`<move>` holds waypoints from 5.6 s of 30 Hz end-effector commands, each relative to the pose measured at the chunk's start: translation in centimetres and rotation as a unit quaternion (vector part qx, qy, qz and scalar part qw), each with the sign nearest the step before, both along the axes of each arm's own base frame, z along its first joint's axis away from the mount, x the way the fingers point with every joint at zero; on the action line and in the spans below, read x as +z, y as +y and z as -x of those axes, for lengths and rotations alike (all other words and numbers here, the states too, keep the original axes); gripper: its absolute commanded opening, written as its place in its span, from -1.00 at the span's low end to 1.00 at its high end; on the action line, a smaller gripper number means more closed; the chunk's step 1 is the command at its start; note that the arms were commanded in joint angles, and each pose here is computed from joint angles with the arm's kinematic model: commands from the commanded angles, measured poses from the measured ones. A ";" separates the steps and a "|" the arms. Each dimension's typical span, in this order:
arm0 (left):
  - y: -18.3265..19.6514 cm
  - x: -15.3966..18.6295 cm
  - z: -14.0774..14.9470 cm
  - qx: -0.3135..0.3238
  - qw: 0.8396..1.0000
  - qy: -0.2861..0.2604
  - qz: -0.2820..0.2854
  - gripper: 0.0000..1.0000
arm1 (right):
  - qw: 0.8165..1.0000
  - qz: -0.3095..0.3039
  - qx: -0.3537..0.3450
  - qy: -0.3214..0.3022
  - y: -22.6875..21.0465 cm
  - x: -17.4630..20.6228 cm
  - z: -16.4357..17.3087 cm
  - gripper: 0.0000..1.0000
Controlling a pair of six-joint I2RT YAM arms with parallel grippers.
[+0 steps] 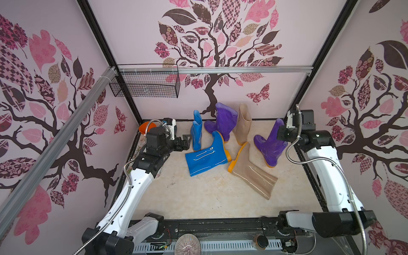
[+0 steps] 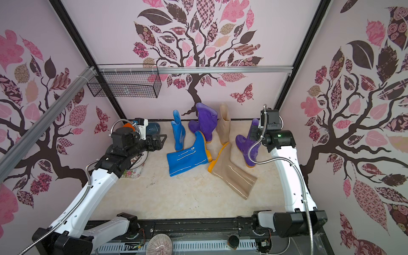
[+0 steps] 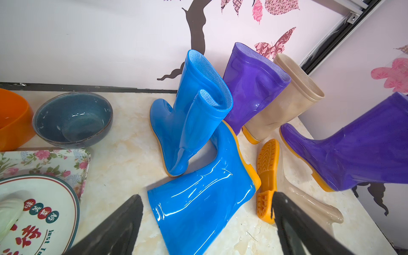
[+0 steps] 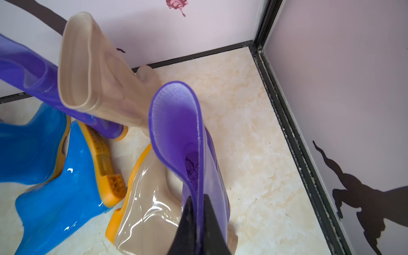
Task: Match and arrange rain boots in pairs
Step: Place the rain boot at the corner of the board, then pick up the rain boot at the center of the board.
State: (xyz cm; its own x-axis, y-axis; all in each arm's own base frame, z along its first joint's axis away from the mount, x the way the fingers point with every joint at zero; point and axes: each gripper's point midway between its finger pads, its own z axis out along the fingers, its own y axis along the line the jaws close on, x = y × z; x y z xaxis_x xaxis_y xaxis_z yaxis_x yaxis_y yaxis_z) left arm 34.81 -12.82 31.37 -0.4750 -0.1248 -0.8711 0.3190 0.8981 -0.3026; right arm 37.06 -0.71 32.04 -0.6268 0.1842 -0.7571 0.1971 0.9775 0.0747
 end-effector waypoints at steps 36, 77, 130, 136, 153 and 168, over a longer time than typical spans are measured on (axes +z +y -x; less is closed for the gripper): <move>-0.1 1.8 -0.8 -0.002 0.999 -0.025 -0.022 0.90 | 0.994 0.032 -0.097 -0.034 -9.4 -3.2 -9.6 0.58; -0.1 0.7 -1.6 0.007 1.000 0.008 -0.028 0.90 | 0.936 0.043 0.338 -0.087 21.0 2.5 -17.5 0.68; 0.2 -0.4 -1.5 0.008 0.999 0.019 -0.045 0.90 | 0.920 -0.046 0.350 -0.172 26.3 5.8 -19.0 -1.00; 0.3 -0.4 -1.3 0.010 0.999 0.016 -0.044 0.90 | 0.916 -0.054 0.340 -0.204 26.5 8.9 -18.2 -1.00; 0.1 -0.1 -0.9 0.009 1.000 0.011 -0.027 0.90 | 0.911 -0.100 0.308 -0.253 24.2 17.6 -12.4 -1.00; 0.1 0.6 -0.6 0.008 1.000 0.004 -0.013 0.89 | 0.905 -0.141 0.318 -0.245 22.3 21.4 -4.7 -1.00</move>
